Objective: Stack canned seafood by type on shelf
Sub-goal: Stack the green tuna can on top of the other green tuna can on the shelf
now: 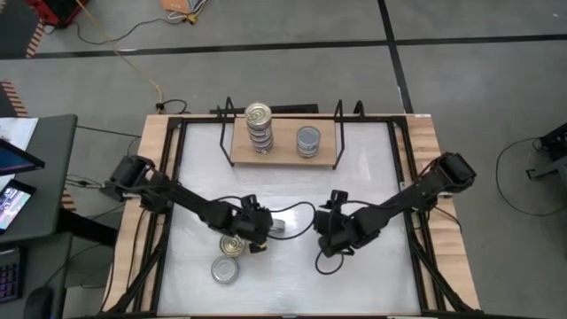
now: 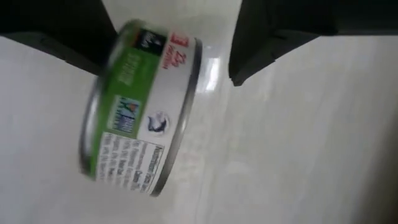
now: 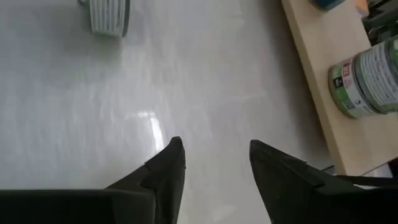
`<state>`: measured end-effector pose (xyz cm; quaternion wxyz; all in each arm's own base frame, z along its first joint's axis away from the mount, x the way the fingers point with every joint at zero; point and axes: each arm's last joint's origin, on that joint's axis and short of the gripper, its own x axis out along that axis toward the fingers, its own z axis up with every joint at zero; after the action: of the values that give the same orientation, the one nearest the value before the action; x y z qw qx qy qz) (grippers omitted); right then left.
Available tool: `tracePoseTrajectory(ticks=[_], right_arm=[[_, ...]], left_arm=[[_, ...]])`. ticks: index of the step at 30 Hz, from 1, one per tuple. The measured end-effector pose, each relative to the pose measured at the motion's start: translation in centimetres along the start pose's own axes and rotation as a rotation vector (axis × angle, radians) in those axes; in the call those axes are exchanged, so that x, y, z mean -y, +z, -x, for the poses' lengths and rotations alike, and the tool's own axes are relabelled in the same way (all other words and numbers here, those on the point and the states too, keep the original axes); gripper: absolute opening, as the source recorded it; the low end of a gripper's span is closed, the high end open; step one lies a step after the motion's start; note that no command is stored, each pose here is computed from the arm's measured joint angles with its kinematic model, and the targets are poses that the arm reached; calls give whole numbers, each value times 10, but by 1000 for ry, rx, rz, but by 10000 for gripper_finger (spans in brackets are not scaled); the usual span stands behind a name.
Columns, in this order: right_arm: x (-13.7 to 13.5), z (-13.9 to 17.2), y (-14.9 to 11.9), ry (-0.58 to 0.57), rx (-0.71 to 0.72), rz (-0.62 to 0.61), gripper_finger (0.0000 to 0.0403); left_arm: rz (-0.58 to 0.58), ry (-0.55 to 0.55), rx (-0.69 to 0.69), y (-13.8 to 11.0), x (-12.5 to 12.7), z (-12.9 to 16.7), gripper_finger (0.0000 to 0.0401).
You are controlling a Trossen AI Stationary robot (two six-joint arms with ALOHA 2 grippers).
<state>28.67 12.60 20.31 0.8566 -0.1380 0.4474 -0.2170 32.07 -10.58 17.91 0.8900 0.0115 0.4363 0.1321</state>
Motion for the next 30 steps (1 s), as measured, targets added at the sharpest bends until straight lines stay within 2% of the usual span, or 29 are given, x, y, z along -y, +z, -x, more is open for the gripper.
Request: tracePoseTrajectory(ticks=[10, 16, 19, 26, 30], right_arm=[[0, 10, -12, -48, 45, -34, 201], [-2, 9, -17, -50, 38, -89, 196], [-4, 11, -18, -45, 43, -113, 195], [-9, 17, -21, -54, 79, -176, 195], [-12, 21, -22, -69, 116, -223, 195]], left_arm=[[-258, -27, 93, 10, 2, 7, 144], [-334, -31, 133, 18, -6, 6, 136], [-326, 45, 164, 26, -20, 10, 144], [-309, 342, 322, 57, -60, 26, 145], [-347, 413, 440, 77, -77, 28, 146]])
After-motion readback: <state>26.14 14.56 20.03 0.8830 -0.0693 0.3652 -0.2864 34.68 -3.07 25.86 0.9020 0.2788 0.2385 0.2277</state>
